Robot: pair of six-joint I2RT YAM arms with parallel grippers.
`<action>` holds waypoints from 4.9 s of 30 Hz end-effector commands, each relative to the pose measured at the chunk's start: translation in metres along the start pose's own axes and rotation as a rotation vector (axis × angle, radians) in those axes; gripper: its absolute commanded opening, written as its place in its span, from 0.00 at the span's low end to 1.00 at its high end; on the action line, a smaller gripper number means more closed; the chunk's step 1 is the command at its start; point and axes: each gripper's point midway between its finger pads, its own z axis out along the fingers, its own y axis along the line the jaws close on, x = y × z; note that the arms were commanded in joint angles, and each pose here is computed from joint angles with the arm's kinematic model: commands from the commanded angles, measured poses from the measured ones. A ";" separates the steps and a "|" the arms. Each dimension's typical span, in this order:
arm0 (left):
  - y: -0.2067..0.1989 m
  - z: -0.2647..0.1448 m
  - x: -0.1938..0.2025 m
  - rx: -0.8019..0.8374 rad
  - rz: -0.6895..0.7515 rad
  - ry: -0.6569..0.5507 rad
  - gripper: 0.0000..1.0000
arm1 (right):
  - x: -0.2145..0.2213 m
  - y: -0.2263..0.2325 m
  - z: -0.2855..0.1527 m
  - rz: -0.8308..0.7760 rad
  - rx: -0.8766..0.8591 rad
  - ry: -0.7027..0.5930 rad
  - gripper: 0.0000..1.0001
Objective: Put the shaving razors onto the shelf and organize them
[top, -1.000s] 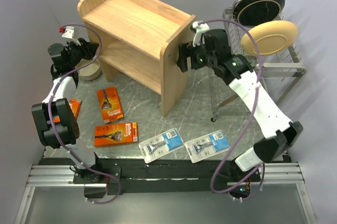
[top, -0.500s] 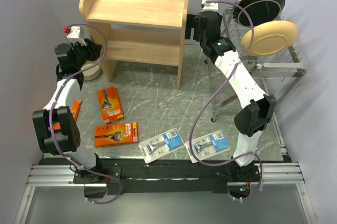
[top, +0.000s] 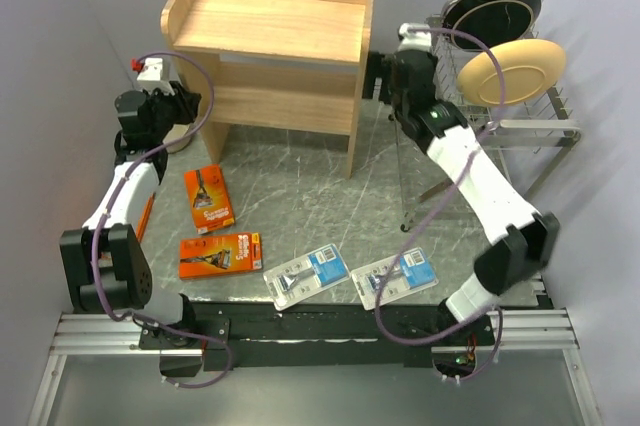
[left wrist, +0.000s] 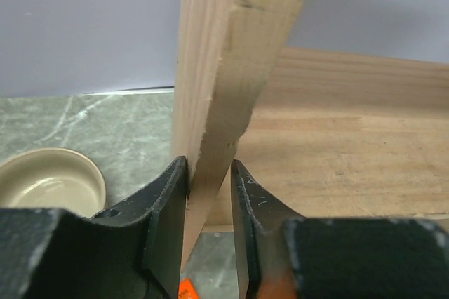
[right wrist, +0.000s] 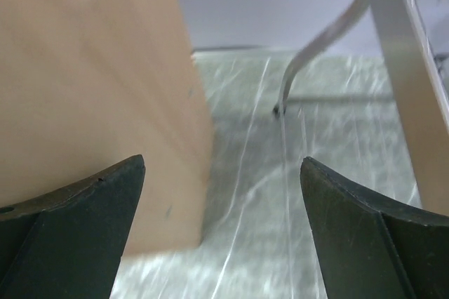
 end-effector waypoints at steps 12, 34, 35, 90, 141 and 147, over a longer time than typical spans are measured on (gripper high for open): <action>-0.125 -0.043 -0.002 0.342 -0.271 0.060 0.24 | 0.003 0.090 -0.066 -0.016 -0.426 -0.016 0.98; -0.065 0.000 -0.031 0.202 -0.200 -0.017 0.33 | -0.015 0.098 -0.045 -0.008 -0.392 -0.044 0.98; -0.065 0.001 -0.033 0.201 -0.195 -0.015 0.34 | -0.014 0.099 -0.047 -0.008 -0.396 -0.041 0.98; -0.278 -0.233 0.287 0.743 0.547 1.053 0.65 | 0.054 -0.004 -0.135 -0.073 -0.473 -0.086 1.00; -0.225 -0.171 0.224 0.519 0.647 0.876 0.01 | -0.040 0.046 -0.176 0.080 -0.681 -0.261 0.91; -0.206 -0.126 0.151 0.349 0.588 0.701 0.01 | -0.049 0.052 -0.173 0.061 -0.694 -0.255 0.91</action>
